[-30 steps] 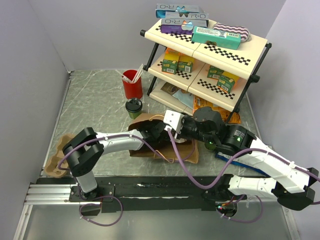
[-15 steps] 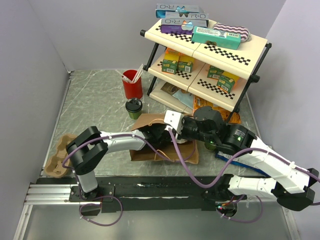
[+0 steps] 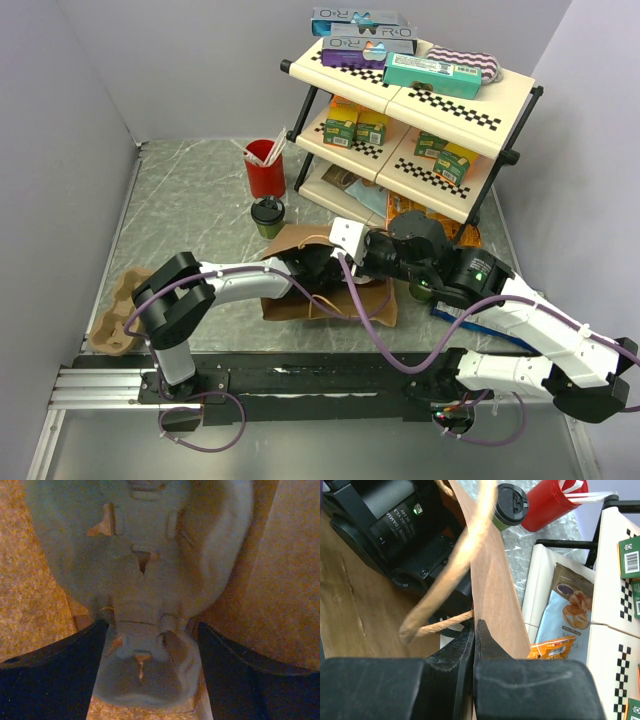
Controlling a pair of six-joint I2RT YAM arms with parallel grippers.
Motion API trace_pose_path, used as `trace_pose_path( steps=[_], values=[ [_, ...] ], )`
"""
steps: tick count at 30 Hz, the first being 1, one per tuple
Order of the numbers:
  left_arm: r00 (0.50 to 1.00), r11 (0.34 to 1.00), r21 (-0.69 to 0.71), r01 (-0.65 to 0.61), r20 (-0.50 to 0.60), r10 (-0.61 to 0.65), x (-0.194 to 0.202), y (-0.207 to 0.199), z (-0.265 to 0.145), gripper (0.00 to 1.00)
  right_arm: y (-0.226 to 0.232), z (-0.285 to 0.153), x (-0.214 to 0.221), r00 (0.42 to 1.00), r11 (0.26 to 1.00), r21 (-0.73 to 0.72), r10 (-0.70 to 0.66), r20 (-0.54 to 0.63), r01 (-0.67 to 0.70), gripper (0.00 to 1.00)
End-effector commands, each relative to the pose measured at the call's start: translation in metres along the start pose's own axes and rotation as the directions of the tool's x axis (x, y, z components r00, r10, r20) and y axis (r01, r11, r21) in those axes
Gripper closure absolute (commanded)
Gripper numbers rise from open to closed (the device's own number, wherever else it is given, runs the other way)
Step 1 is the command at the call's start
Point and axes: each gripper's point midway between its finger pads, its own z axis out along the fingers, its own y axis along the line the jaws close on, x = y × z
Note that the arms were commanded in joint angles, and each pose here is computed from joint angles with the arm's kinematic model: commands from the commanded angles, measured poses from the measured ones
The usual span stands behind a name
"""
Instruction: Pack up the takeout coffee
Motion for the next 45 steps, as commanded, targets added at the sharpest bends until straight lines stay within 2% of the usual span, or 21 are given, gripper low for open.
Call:
trace_pose_path(
  steps=[1, 2, 3, 13, 22, 26, 37, 45],
  values=[
    [0.998, 0.997, -0.039, 0.065, 0.019, -0.064, -0.009, 0.020, -0.005, 0.20, -0.002, -0.009, -0.015, 0.999, 1.000, -0.005, 0.030, 0.046, -0.029, 1.00],
    [0.998, 0.997, -0.034, 0.065, 0.019, -0.064, -0.009, 0.018, -0.005, 0.19, -0.002, -0.008, -0.014, 0.999, 1.000, -0.007, 0.030, 0.043, -0.029, 1.00],
    [0.997, 0.997, -0.028, 0.069, 0.019, -0.069, -0.009, 0.018, -0.006, 0.01, -0.003, -0.009, -0.014, 0.999, 0.999, -0.003, 0.032, 0.045, -0.032, 1.00],
    [0.992, 0.993, 0.037, 0.115, 0.045, -0.117, -0.016, 0.014, -0.014, 0.01, -0.010, -0.005, -0.008, 0.998, 0.998, 0.028, 0.056, 0.028, -0.056, 1.00],
    [0.969, 0.970, 0.185, 0.158, 0.160, -0.188, -0.044, 0.006, -0.035, 0.01, -0.011, -0.002, -0.001, 0.997, 0.997, 0.033, 0.073, 0.013, -0.073, 1.00],
    [0.963, 0.959, 0.231, 0.162, 0.176, -0.205, -0.049, 0.001, -0.039, 0.01, -0.010, 0.001, 0.005, 0.997, 0.996, 0.033, 0.081, -0.002, -0.081, 1.00],
    [0.946, 0.918, 0.381, 0.113, 0.242, -0.217, -0.059, -0.019, -0.054, 0.01, -0.036, 0.007, 0.014, 0.981, 0.980, 0.066, 0.189, -0.052, -0.186, 1.00],
    [0.936, 0.909, 0.410, 0.078, 0.284, -0.209, -0.065, -0.020, -0.062, 0.01, -0.053, 0.015, 0.013, 0.970, 0.975, 0.030, 0.222, -0.095, -0.221, 1.00]
  ],
)
